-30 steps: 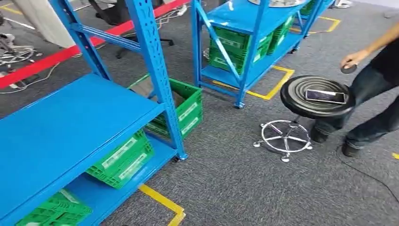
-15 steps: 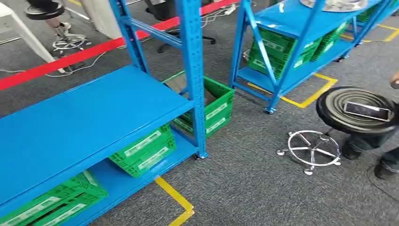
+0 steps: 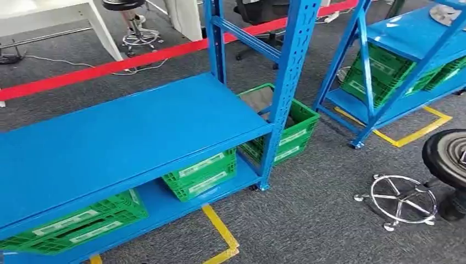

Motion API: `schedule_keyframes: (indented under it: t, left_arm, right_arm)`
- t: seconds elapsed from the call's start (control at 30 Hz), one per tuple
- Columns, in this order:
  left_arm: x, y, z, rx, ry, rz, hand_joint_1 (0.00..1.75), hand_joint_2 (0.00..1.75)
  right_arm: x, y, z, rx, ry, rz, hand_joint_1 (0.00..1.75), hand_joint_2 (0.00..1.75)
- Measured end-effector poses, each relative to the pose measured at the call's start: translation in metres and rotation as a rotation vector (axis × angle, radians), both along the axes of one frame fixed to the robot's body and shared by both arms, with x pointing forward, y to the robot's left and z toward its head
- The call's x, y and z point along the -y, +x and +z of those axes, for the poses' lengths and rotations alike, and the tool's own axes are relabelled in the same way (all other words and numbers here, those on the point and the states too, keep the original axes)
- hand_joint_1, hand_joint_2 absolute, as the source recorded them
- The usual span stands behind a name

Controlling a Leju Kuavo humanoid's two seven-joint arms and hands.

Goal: Take the parts from the cabinet and place them on the table.

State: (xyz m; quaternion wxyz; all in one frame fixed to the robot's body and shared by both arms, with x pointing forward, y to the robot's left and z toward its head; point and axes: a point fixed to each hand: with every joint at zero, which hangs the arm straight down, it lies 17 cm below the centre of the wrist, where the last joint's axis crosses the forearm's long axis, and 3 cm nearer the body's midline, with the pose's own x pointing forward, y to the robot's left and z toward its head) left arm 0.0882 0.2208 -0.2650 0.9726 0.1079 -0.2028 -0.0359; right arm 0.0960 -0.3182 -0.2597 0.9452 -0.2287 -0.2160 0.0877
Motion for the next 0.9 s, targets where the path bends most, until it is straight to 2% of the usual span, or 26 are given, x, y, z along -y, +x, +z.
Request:
schedule_keyframes:
  t: [0.4, 0.53, 0.67, 0.9]
  left_arm:
    - [0.001, -0.009, -0.003, -0.041, -0.018, 0.055, 0.0, 0.0]
    - [0.003, -0.003, -0.002, -0.033, -0.021, 0.058, 0.0, 0.0]
    - [0.007, -0.009, -0.002, -0.044, -0.029, 0.065, 0.0, 0.0]
    - [0.012, -0.008, -0.002, -0.056, -0.052, 0.096, 0.0, 0.0]
  right_arm:
    - [-0.002, 0.001, 0.0, -0.002, 0.003, 0.002, 0.0, 0.0]
    - [-0.004, 0.002, -0.001, -0.002, 0.007, 0.002, 0.0, 0.0]
    - [-0.003, 0.01, 0.001, 0.011, 0.004, 0.004, 0.0, 0.0]
    - [0.0, 0.005, 0.003, 0.01, -0.033, -0.015, 0.0, 0.0]
